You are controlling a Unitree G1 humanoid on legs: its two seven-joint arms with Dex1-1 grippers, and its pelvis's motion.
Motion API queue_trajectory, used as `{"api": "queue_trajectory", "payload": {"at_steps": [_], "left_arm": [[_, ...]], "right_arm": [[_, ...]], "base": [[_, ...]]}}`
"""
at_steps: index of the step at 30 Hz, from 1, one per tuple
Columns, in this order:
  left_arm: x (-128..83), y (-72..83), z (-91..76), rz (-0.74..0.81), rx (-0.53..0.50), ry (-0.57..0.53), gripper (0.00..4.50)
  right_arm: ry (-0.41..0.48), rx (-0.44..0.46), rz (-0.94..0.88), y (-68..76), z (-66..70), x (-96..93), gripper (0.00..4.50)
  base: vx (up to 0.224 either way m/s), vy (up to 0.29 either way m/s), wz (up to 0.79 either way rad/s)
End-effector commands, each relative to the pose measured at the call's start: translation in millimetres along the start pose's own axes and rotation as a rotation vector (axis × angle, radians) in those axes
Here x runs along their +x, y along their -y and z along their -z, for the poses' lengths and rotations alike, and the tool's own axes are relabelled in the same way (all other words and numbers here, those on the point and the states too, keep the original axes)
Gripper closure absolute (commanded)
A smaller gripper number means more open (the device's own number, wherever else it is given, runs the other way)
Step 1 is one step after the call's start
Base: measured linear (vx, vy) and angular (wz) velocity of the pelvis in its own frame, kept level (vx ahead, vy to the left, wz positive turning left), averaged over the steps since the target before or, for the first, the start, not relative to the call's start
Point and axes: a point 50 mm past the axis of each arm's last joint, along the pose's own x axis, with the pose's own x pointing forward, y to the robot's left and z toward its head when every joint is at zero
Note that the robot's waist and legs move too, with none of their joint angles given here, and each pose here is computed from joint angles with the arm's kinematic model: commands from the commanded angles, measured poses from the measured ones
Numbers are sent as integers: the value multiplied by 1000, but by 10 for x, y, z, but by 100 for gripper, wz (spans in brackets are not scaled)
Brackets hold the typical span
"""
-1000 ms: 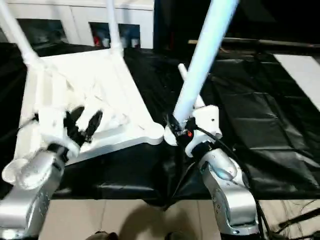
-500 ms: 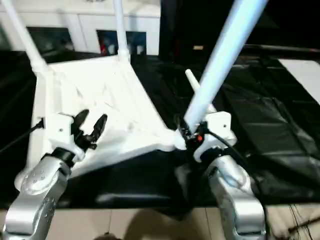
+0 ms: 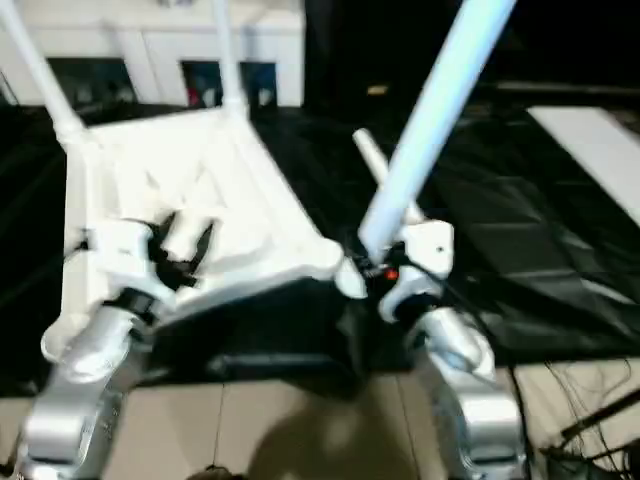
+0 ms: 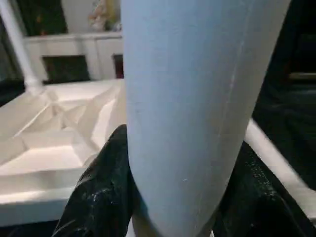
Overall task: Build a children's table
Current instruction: Pick table leg
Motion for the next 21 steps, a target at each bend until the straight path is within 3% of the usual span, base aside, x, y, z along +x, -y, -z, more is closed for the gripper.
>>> {"api": "queue_trajectory", "payload": {"at_steps": [1,4,8,21], "left_arm": [[3,-42,16,-35,-19,3,165],[-8,-50,21,-41,3,14,165],[-32,-62,98,-69,4,-21,165],[-28,-60,144,-81,14,-40,165]], "right_arm": [[21,-2,-14,14,-46,46,267],[11,-43,-27,18,-44,48,267],[13,-28,-12,30,-35,46,267],[-1,-51,-28,39,-18,62,267]], "base": [[-104,3,-9],[-70,31,-10],[-61,40,-5],[163,1,14]]}}
